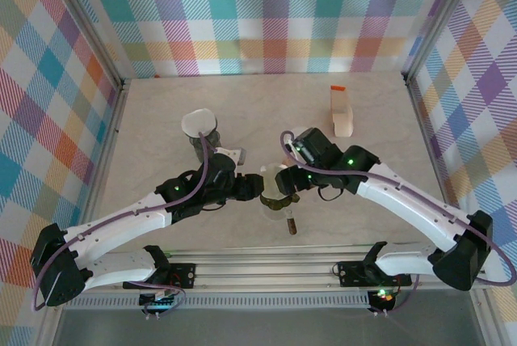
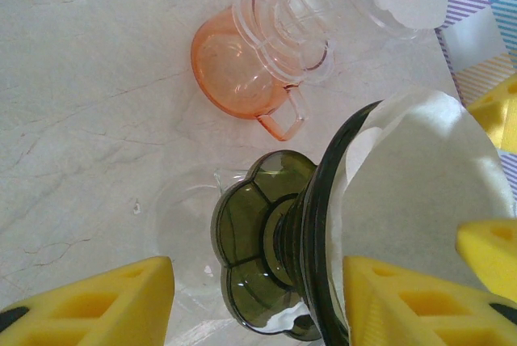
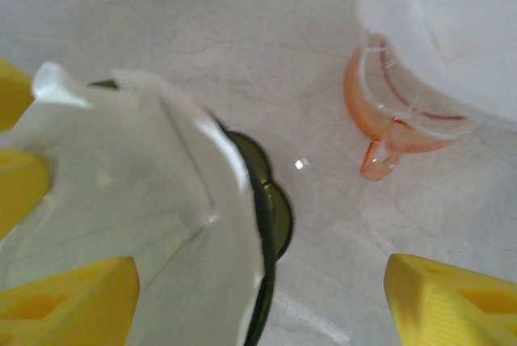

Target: Place the coffee filter in the dripper

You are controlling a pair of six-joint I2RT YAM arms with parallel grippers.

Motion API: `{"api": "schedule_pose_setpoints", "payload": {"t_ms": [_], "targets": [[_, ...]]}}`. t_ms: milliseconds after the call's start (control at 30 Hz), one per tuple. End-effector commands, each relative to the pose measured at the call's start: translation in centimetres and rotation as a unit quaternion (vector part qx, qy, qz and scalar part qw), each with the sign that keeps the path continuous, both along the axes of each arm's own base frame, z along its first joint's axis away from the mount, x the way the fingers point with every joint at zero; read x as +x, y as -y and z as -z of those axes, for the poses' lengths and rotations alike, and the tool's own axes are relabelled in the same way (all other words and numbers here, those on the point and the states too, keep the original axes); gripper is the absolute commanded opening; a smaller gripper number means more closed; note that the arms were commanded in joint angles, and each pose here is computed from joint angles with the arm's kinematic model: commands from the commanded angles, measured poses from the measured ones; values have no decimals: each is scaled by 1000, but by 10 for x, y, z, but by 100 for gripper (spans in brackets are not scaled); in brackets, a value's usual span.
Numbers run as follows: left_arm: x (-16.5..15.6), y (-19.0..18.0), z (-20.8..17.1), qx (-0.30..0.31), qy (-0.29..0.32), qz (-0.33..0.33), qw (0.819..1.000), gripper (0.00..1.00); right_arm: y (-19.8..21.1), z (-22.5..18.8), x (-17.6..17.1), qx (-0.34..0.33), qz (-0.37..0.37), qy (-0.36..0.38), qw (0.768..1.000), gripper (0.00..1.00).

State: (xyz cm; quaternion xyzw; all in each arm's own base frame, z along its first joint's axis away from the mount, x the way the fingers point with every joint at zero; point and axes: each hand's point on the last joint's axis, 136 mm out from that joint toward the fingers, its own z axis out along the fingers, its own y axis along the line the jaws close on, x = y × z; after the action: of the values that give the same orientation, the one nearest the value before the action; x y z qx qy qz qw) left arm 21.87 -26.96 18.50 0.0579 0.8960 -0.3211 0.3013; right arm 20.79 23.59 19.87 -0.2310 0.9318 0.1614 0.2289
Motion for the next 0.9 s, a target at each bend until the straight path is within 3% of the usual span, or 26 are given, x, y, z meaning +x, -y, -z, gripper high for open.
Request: {"api": "schedule_pose_setpoints", "payload": {"t_ms": [0, 333, 633, 867], "targets": [[2, -6, 10, 12, -8, -10, 1000, 56, -8, -3, -13, 26, -36, -13, 999, 79], [2, -6, 13, 14, -11, -10, 1000, 56, -1, 5, -22, 18, -40, -25, 999, 79], [2, -6, 14, 14, -12, -11, 1000, 57, -5, -8, 9, 1, -7, -10, 1000, 80], [1, -6, 14, 14, -14, -10, 1000, 57, -22, -6, 23, -4, -27, -11, 1000, 80]]}}
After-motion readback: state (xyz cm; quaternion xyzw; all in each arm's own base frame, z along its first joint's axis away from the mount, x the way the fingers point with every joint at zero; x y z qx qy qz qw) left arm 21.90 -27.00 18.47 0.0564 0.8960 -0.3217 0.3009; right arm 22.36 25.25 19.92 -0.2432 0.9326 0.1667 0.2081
